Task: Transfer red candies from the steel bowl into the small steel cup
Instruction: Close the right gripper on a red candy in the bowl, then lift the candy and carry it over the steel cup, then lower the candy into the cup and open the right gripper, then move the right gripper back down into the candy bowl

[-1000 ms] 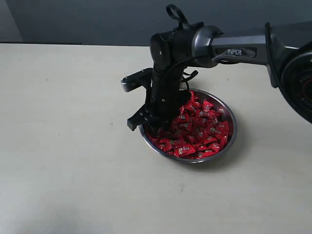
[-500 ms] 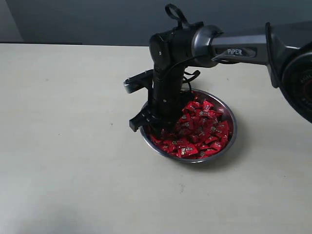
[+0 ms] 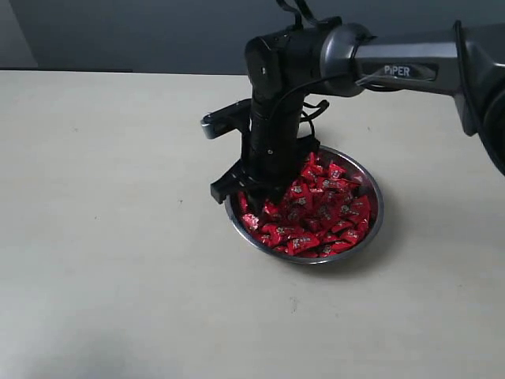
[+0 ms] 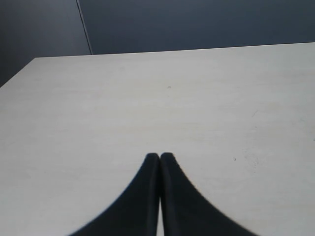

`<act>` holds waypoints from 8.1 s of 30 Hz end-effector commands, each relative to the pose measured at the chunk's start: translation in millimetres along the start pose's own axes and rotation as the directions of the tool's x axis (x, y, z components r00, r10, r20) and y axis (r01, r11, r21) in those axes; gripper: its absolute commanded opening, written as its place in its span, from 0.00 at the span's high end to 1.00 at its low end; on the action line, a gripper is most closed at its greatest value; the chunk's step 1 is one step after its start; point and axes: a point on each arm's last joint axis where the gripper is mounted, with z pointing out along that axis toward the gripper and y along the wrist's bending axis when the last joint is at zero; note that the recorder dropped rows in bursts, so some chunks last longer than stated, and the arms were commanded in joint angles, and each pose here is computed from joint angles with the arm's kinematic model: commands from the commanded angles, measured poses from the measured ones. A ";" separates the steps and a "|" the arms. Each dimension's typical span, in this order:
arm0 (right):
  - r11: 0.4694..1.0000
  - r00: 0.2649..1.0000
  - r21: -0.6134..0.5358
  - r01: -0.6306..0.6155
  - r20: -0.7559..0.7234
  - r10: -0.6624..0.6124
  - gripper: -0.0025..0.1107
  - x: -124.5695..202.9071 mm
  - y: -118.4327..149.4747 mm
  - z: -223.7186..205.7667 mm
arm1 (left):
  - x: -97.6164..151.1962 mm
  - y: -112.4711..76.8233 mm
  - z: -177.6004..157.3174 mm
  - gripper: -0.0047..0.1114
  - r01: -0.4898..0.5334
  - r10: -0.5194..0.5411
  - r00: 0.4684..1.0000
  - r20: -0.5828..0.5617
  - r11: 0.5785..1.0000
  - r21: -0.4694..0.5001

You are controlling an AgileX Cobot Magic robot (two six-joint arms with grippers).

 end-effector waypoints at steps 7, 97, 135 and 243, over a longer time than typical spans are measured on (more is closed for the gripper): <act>0.999 0.999 -0.034 -0.021 0.028 0.021 0.51 -2.0 2.7 -2.5 | 0.6 -0.3 0.1 0.96 -0.002 0.002 1.000 0.008 1.000 0.005; 0.958 0.908 0.201 -0.204 0.405 0.108 0.98 -13.3 -60.1 -69.7 | 0.6 -0.3 0.1 0.96 -0.002 0.002 1.000 0.008 1.000 0.005; 0.949 0.866 0.077 -0.306 0.437 0.244 0.98 -67.8 -110.5 -39.4 | 0.6 -0.3 0.1 0.96 -0.002 0.002 1.000 0.008 1.000 0.005; 0.955 0.877 -0.072 -0.287 0.382 0.292 0.62 97.7 -49.8 -74.4 | 0.6 -0.3 0.1 0.96 -0.002 0.002 1.000 0.008 1.000 0.005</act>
